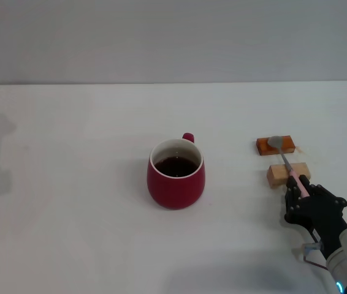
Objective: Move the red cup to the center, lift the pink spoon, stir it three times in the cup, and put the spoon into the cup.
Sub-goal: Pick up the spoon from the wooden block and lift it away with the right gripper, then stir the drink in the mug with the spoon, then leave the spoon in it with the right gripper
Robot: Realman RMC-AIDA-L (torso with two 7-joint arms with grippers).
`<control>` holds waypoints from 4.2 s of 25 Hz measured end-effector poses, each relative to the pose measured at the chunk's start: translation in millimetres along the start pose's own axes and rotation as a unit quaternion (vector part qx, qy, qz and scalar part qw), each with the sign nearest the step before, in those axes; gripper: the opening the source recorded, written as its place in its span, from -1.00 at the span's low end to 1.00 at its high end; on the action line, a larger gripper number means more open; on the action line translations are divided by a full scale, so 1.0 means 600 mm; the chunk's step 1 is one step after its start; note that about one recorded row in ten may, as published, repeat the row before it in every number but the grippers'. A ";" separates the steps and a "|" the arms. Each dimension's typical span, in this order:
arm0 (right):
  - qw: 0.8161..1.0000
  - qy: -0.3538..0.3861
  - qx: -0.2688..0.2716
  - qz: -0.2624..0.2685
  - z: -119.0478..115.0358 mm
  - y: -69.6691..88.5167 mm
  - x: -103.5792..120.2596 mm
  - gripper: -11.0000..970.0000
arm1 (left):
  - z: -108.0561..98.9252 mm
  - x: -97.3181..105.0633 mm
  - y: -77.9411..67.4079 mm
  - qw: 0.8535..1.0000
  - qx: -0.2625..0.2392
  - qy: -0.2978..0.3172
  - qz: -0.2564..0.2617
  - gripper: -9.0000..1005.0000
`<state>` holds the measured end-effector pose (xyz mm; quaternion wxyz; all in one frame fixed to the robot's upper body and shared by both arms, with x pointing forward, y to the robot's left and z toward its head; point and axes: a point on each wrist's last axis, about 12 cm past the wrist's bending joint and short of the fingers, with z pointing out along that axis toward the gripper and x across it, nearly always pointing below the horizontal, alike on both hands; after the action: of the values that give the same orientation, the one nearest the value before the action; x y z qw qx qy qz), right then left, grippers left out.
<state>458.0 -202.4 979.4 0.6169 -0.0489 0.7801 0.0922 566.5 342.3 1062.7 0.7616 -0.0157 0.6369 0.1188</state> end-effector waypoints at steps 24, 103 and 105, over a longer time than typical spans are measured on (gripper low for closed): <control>1.000 0.000 0.004 -0.009 0.001 -0.008 0.001 -0.66 | -0.005 0.002 0.000 1.000 -0.002 0.001 -0.001 -0.98; 0.952 -0.025 -0.213 -0.218 0.005 0.080 -0.347 -0.66 | -0.009 0.007 0.008 1.000 -0.026 0.009 -0.011 -0.99; 0.950 -0.009 -0.224 -0.218 0.004 0.076 -0.364 -0.66 | -0.010 0.007 0.008 1.000 -0.026 0.009 -0.011 -0.99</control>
<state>502.9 -165.5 1194.8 0.6023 -0.3539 0.7040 0.1279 560.6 346.5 1058.1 0.7566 -0.0437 0.6399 0.1270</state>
